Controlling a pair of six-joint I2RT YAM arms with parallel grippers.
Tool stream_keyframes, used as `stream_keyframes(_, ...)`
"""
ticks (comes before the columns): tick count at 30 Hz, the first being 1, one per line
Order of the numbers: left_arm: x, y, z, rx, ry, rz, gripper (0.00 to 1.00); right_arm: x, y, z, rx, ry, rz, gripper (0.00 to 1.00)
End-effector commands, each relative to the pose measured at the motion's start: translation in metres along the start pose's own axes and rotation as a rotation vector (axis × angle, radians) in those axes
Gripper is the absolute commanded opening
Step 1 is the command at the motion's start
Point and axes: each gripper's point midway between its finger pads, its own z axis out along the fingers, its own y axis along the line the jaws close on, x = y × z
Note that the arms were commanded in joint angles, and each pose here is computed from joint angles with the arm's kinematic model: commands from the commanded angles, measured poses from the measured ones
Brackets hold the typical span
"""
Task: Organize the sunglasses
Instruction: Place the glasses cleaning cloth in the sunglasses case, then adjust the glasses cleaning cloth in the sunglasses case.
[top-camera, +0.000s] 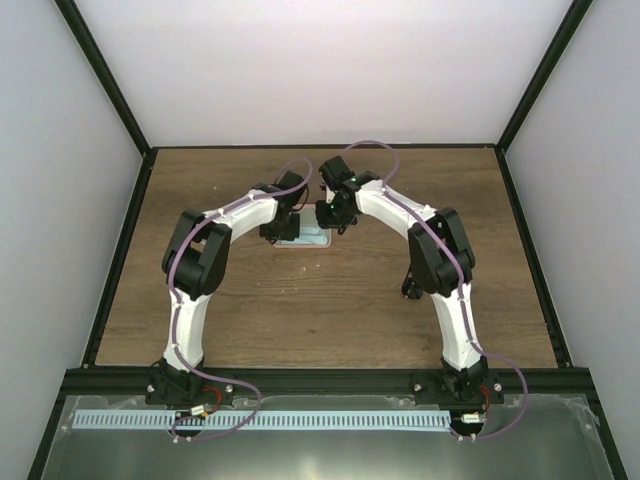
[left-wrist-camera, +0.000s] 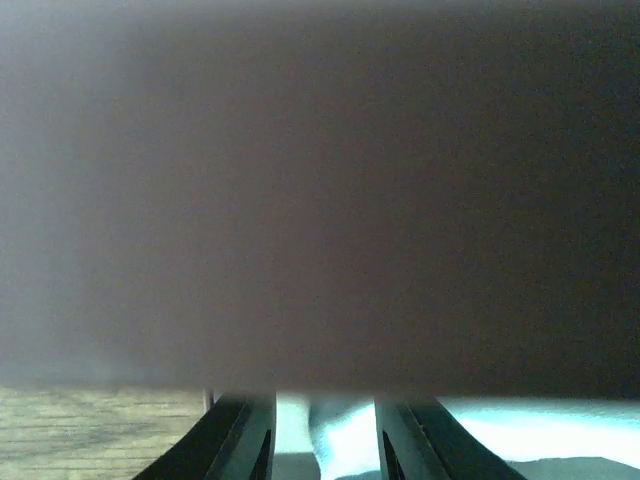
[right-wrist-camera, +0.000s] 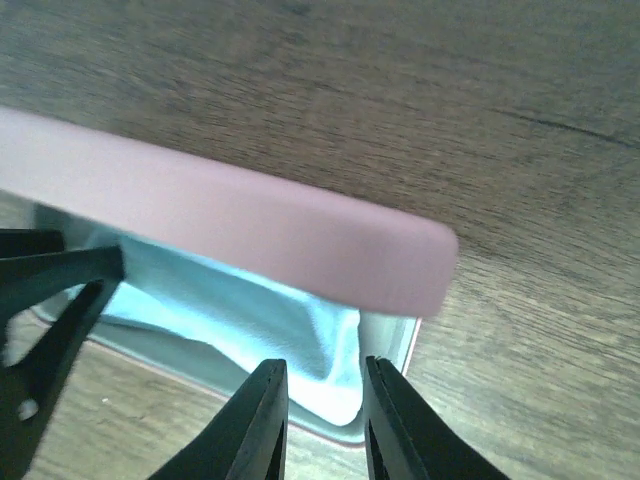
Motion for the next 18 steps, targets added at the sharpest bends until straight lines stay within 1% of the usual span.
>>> stream_keyframes(1, -0.003, 0.005, -0.015, 0.001, -0.025, -0.007, 0.31, -0.014, 0.02, -0.033, -0.067, -0.077, -0.01, 0.23)
stream_keyframes(3, -0.006, 0.003, -0.022, 0.017, -0.035, -0.017, 0.31, -0.012, 0.022, -0.031, -0.086, -0.065, -0.005, 0.2)
stream_keyframes(7, -0.015, -0.006, -0.037, 0.073, -0.056, -0.038, 0.31, 0.0, 0.025, -0.019, -0.122, -0.026, 0.005, 0.01)
stream_keyframes(12, -0.021, -0.02, -0.045, 0.145, -0.054, -0.056, 0.31, 0.007, 0.024, 0.0, -0.141, 0.011, 0.019, 0.01)
stream_keyframes(18, -0.015, -0.029, -0.035, 0.181, -0.013, -0.058, 0.31, 0.013, 0.016, 0.021, -0.119, 0.037, 0.032, 0.01)
